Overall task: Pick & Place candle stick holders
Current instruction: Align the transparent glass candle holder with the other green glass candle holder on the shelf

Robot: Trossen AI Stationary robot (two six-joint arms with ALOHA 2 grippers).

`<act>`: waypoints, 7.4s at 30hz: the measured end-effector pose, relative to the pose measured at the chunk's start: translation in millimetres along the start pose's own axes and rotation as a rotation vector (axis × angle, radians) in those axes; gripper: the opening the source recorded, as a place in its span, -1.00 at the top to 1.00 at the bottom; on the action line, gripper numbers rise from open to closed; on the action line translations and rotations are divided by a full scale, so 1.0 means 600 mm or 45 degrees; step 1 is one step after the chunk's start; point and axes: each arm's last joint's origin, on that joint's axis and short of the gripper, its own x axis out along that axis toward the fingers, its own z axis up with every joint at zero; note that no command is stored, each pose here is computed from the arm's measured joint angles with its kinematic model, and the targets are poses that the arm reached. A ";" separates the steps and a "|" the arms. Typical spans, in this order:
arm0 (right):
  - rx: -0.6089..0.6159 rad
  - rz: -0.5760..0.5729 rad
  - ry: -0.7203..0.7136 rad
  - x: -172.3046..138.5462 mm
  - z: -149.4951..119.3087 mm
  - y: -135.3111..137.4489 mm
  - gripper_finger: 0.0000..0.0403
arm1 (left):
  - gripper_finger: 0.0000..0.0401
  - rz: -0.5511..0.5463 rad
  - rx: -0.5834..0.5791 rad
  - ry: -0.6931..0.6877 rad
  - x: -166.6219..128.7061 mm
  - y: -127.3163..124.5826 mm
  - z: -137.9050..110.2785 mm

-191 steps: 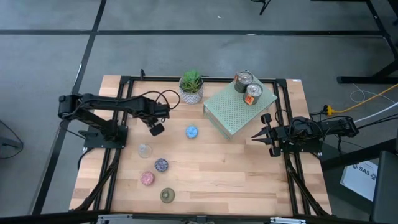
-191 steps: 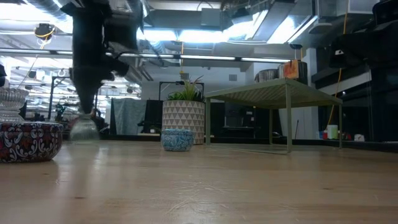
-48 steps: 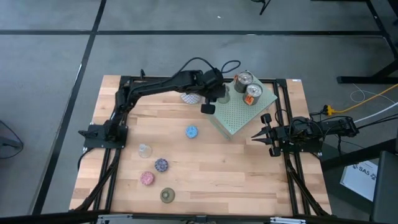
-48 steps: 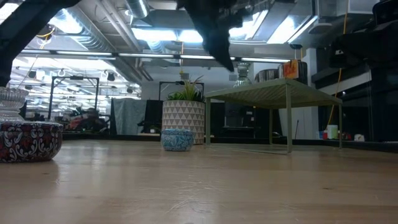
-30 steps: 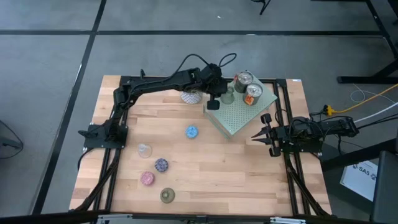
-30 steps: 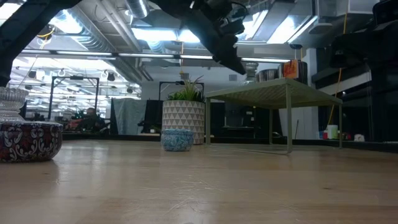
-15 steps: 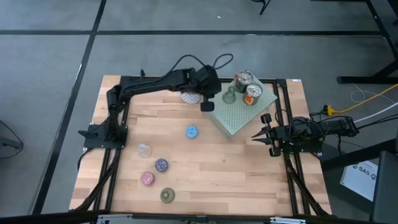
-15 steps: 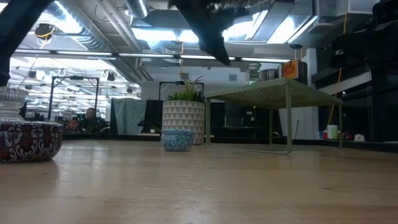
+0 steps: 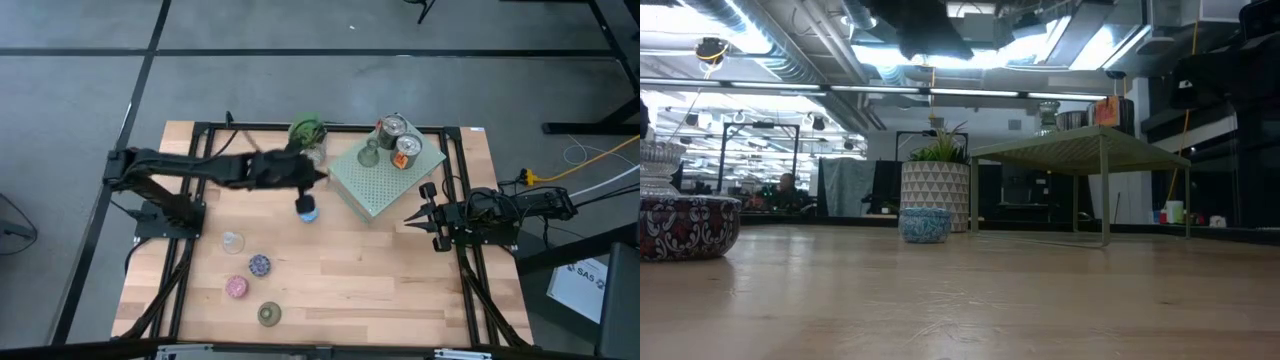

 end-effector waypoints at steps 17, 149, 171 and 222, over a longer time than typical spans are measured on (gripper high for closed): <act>0.000 0.000 0.000 0.000 0.000 0.000 0.78 | 0.92 -0.234 -0.242 -0.061 -0.007 -0.115 -0.059; 0.000 0.000 0.000 0.000 0.000 0.000 0.78 | 0.99 0.463 -0.385 1.297 -0.150 -0.151 -0.213; 0.000 0.000 0.000 0.000 0.000 0.000 0.78 | 0.99 0.203 -0.167 0.971 -0.062 -0.108 -0.176; 0.000 0.000 0.000 0.000 0.000 0.000 0.78 | 0.99 -0.102 0.092 0.703 -0.043 -0.113 -0.096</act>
